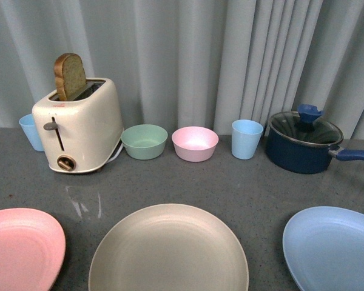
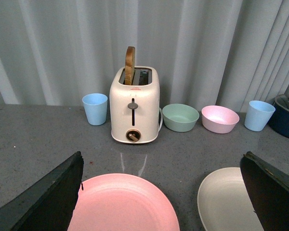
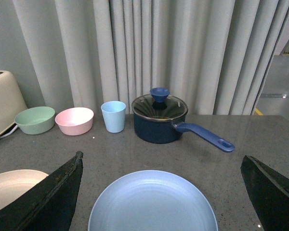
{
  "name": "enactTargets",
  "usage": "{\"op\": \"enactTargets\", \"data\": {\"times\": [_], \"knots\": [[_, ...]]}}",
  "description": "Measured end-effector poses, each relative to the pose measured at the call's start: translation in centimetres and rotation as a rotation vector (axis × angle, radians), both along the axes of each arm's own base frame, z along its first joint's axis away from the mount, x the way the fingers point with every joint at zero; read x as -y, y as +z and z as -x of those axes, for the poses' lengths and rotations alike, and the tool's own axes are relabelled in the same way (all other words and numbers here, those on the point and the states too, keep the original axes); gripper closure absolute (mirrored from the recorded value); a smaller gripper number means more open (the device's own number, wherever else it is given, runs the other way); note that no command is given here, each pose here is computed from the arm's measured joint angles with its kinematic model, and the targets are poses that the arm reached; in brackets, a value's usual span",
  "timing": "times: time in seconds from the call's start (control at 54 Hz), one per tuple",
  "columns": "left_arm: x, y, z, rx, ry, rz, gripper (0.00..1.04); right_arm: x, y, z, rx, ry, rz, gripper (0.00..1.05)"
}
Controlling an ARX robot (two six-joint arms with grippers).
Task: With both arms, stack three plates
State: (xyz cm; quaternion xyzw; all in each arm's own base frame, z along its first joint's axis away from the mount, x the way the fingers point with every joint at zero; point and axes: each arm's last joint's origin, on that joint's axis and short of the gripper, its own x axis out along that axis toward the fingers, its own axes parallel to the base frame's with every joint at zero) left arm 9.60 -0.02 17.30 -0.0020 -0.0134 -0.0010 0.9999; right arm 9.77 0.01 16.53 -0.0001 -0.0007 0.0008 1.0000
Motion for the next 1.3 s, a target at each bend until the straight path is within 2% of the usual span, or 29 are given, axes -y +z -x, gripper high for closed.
{"op": "enactTargets", "data": {"times": [0.741, 0.778, 0.815, 0.907, 0.963, 1.074, 1.185, 1.296], "knots": [[0.0, 0.0, 0.0, 0.0, 0.0, 0.0, 0.07, 0.0, 0.0, 0.0, 0.0, 0.0, 0.0, 0.07], [0.0, -0.1, -0.1, -0.101, -0.045, 0.065, 0.07, 0.0, 0.0, 0.0, 0.0, 0.0, 0.0, 0.07], [-0.2, 0.1, -0.7, -0.27, -0.072, 0.227, 0.07, 0.0, 0.0, 0.0, 0.0, 0.0, 0.0, 0.07], [-0.7, 2.0, -2.9, -0.302, -0.048, 0.339, 0.07, 0.0, 0.0, 0.0, 0.0, 0.0, 0.0, 0.07], [-1.1, 3.5, -4.8, -0.287, -0.033, 0.328, 0.07, 0.0, 0.0, 0.0, 0.0, 0.0, 0.0, 0.07], [-2.4, 4.4, -7.8, -0.34, 0.027, 0.256, 0.07, 0.0, 0.0, 0.0, 0.0, 0.0, 0.0, 0.07], [-4.8, 2.9, -10.8, -0.469, 0.126, 0.168, 0.07, 0.0, 0.0, 0.0, 0.0, 0.0, 0.0, 0.07], [-6.7, 1.0, -11.9, -0.611, 0.16, 0.095, 0.07, 0.0, 0.0, 0.0, 0.0, 0.0, 0.0, 0.07]]}}
